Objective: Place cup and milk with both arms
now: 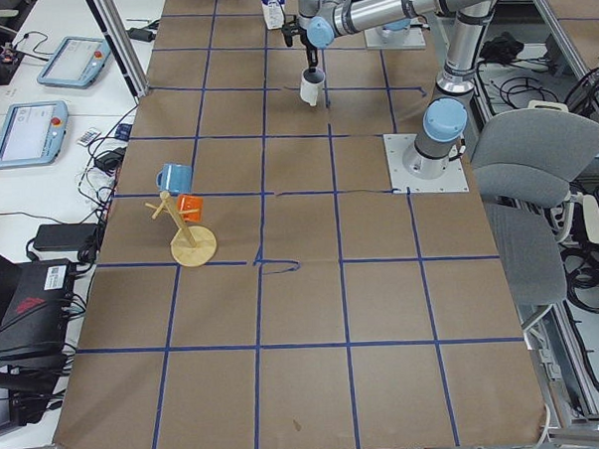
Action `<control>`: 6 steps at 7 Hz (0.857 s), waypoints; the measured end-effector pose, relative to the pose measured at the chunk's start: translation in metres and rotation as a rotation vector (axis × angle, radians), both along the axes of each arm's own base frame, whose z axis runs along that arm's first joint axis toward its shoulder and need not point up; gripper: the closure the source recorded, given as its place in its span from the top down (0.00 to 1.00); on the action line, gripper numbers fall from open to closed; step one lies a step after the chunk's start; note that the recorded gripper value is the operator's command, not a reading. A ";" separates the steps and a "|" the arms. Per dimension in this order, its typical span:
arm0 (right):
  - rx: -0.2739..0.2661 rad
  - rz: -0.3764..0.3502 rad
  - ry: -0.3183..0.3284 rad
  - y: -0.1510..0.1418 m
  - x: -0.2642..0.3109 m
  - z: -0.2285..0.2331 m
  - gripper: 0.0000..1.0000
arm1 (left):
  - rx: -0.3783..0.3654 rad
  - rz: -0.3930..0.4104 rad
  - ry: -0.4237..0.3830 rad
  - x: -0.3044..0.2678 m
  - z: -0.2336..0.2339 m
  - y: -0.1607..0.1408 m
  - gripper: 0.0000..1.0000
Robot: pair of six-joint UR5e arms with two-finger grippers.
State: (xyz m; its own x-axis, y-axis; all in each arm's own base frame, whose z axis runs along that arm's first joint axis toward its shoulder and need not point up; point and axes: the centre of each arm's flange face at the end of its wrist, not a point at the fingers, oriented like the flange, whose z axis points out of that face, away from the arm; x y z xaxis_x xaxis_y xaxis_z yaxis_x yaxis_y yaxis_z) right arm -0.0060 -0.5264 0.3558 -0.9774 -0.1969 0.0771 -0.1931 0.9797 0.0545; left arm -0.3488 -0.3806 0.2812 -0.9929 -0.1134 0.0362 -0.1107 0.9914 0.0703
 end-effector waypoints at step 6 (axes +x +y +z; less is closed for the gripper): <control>-0.002 -0.094 -0.038 -0.006 0.006 0.019 0.32 | 0.096 -0.062 -0.008 -0.052 -0.025 -0.009 1.00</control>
